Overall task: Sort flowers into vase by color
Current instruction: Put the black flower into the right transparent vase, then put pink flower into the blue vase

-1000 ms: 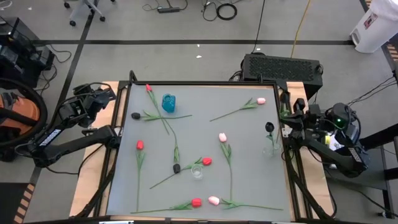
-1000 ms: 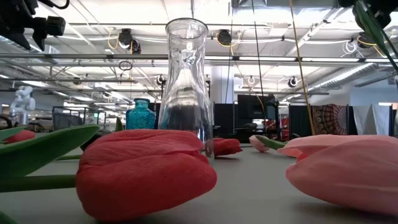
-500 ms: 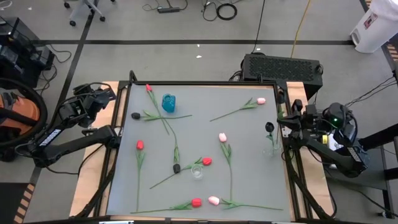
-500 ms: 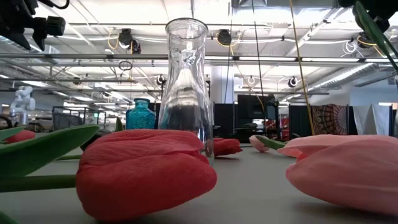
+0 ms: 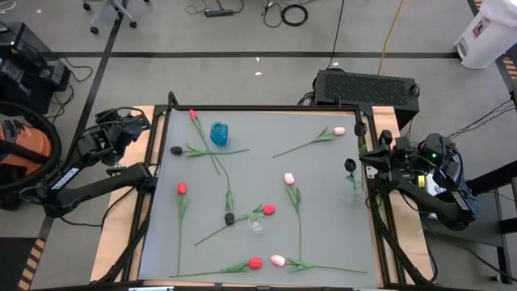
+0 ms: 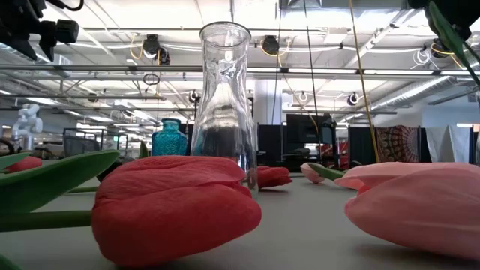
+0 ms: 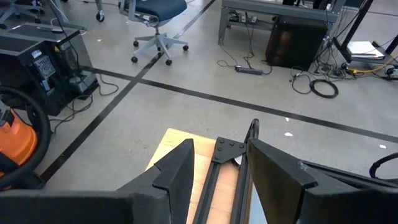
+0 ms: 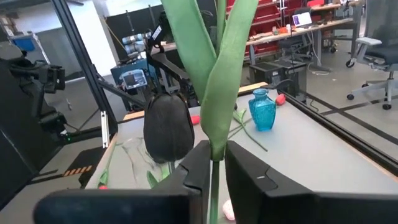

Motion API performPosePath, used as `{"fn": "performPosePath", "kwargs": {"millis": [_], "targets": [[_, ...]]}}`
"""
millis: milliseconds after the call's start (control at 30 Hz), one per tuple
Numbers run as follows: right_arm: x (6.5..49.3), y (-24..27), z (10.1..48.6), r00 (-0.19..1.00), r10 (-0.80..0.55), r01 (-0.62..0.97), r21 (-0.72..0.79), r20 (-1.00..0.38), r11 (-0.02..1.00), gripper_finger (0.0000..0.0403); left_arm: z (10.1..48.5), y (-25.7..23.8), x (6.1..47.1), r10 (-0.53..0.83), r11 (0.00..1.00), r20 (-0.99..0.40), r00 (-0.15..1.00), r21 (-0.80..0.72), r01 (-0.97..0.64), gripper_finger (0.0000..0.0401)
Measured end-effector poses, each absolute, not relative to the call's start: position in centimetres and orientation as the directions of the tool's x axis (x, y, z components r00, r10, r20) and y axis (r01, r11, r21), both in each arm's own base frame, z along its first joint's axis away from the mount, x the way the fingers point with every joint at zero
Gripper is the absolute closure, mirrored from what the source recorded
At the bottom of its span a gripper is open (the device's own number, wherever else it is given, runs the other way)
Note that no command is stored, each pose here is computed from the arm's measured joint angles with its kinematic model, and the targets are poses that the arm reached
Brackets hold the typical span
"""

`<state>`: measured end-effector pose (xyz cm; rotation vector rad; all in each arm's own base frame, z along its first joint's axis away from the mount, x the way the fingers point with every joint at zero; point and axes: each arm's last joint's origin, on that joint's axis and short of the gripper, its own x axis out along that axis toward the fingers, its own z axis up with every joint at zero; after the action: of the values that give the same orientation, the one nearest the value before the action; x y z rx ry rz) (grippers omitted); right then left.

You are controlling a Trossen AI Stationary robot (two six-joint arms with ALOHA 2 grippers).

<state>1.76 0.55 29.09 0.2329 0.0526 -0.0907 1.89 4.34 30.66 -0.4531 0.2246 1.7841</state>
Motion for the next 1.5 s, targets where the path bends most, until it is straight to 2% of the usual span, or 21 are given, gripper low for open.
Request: {"fn": "performPosePath", "kwargs": {"millis": [733, 1267, 1500], "targets": [[1.8, 0.5, 29.4, 0.996, -0.086, 0.091, 0.186, -0.036, 0.978, 0.0264, 30.7, 4.3, 1.9, 0.886, -0.261, -0.417, -0.204, -0.086, -0.961, 0.0244], [1.0, 1.1, 31.7, 0.989, -0.09, 0.077, 0.112, 0.114, 0.991, 0.0261, 30.7, 4.3, 1.9, 0.886, -0.262, -0.417, -0.204, -0.086, -0.961, 0.0244], [1.2, 0.7, 32.9, 0.965, -0.164, 0.126, 0.183, 0.206, 0.975, 0.0261, 30.7, 4.3, 1.9, 0.886, -0.261, -0.417, -0.204, -0.086, -0.961, 0.0244]]}}
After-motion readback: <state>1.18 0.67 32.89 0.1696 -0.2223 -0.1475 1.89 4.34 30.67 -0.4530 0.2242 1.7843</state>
